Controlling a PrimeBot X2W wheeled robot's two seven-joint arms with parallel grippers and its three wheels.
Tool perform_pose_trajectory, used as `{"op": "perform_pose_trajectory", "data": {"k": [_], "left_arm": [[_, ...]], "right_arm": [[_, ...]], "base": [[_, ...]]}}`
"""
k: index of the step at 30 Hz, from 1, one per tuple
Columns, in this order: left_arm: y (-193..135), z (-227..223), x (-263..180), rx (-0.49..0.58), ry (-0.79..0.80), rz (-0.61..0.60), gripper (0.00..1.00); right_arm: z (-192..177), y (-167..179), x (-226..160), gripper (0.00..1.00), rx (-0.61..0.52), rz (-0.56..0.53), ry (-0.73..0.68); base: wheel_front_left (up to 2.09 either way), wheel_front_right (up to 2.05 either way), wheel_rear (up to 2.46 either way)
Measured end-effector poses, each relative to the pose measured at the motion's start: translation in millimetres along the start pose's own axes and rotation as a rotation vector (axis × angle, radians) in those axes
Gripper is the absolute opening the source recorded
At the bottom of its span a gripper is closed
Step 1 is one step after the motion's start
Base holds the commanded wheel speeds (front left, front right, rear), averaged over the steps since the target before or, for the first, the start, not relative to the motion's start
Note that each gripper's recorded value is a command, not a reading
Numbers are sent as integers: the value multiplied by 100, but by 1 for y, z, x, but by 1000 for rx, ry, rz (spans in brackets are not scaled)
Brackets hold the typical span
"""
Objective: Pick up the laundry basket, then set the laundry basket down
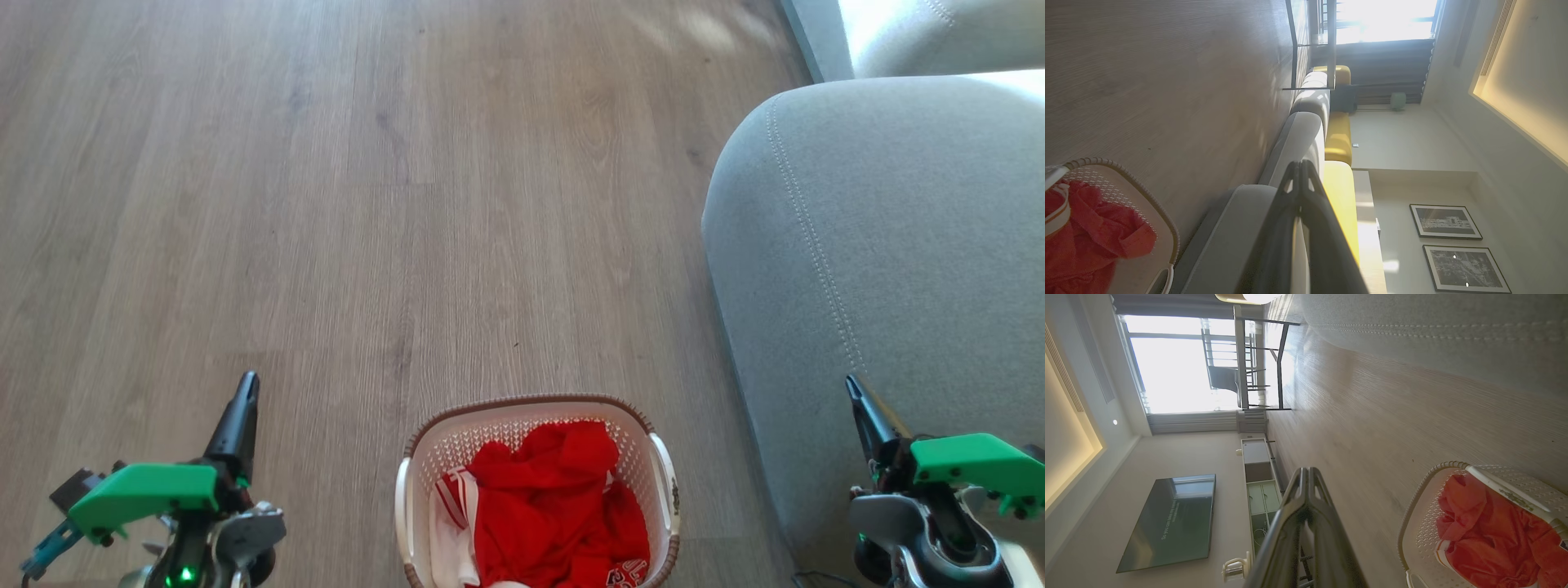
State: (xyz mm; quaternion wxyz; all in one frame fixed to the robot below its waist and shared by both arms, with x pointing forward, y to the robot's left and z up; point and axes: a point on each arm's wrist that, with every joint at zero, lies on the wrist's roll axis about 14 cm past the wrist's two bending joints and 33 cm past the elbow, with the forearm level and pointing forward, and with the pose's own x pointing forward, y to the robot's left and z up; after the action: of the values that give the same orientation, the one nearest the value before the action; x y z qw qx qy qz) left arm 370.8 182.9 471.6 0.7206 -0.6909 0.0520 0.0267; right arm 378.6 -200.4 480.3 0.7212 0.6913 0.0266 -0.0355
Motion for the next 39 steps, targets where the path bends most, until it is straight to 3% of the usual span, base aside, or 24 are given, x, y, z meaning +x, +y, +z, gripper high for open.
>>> {"op": "perform_pose_trajectory", "data": {"k": [5, 39], "left_arm": [[-1, 5, 0, -49, -9, -6, 0], [-2, 5, 0, -54, -6, -8, 0]], "right_arm": [[4, 1, -1, 0, 49, 6, -10], [6, 1, -1, 0, 55, 7, -10]], "base": [[0, 0, 0], [0, 0, 0]]}}
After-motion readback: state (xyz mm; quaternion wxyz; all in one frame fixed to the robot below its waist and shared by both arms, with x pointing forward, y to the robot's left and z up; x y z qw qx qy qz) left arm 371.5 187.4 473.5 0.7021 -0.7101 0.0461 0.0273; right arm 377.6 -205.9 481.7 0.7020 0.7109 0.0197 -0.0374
